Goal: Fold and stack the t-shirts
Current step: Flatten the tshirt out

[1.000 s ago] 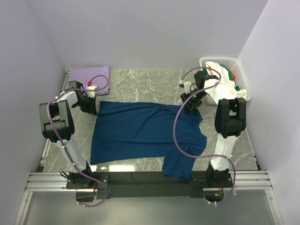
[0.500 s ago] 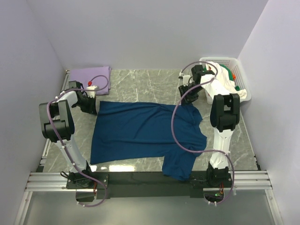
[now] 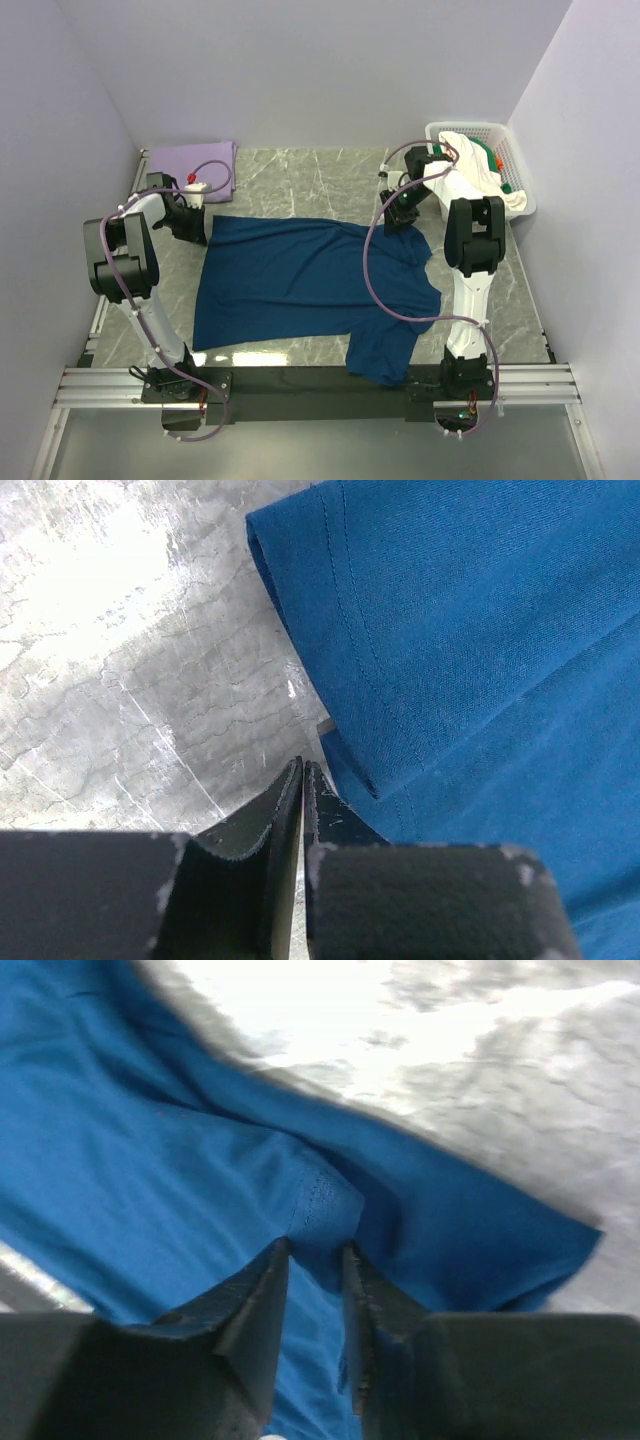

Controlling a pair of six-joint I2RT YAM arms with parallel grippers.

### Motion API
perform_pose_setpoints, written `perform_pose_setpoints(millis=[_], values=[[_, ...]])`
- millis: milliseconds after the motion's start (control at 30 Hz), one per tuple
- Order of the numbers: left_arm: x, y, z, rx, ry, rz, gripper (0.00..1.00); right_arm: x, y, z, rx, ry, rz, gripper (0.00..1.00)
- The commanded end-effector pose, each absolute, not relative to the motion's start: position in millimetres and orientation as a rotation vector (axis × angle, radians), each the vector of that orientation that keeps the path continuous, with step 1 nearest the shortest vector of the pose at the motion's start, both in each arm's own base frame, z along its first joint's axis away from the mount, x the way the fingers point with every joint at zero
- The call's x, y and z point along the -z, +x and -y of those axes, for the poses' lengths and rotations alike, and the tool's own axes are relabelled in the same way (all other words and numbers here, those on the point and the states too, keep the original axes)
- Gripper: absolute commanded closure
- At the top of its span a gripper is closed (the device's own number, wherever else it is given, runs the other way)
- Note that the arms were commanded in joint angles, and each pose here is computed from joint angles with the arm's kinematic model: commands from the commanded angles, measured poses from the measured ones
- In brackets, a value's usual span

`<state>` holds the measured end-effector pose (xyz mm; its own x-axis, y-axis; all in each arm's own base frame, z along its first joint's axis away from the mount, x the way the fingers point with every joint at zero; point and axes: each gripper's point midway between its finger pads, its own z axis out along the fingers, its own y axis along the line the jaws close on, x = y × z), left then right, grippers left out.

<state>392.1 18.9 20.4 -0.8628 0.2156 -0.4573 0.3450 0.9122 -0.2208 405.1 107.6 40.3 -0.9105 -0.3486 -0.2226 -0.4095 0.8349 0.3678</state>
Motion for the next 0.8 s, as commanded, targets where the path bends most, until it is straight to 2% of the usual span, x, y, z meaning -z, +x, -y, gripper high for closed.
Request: perform_pose_setpoints(millis=[0, 100, 167, 200, 233, 400, 533, 633, 767], values=[[-19.3, 393.9, -20.1, 0.425, 0.417, -2.644, 0.89, -76.7, 405.6, -127.2, -0.757, -0.631, -2.779, 0.67], [-18.4, 393.7, -19.2, 0.428, 0.421, -2.644, 0.89, -87.0, 405.2, -130.6, -0.770, -0.650, -2.746, 0.71], [-18.6, 394.2, -19.5, 0.427, 0.419, -2.645, 0.89, -88.1, 404.0, -132.2, -0.770, -0.662, -2.743, 0.80], [-18.5, 394.2, -19.6, 0.431, 0.417, -2.645, 0.89, -87.3, 403.9, -132.3, -0.761, -0.674, -2.744, 0.94], [-19.5, 394.9, -19.8, 0.429, 0.417, -2.643, 0.89, -88.3, 405.7, -131.4, -0.750, -0.681, -2.738, 1.00], [-23.0, 395.1, -19.1, 0.430, 0.423, -2.634, 0.89, -104.6, 440.8, -119.6, -0.535, -0.728, -2.613, 1.00], [-27.0, 398.0, -18.5, 0.429, 0.424, -2.622, 0.89, -141.0, 507.7, -105.8, -0.144, -0.792, -2.365, 1.00], [-28.3, 401.7, -18.0, 0.439, 0.412, -2.615, 0.89, -161.1, 544.7, -117.6, -0.012, -0.892, -2.194, 1.00], [-30.1, 401.6, -14.2, 0.472, 0.406, -2.606, 0.89, -150.7, 584.5, -133.4, 0.183, -1.018, -2.044, 1.00]])
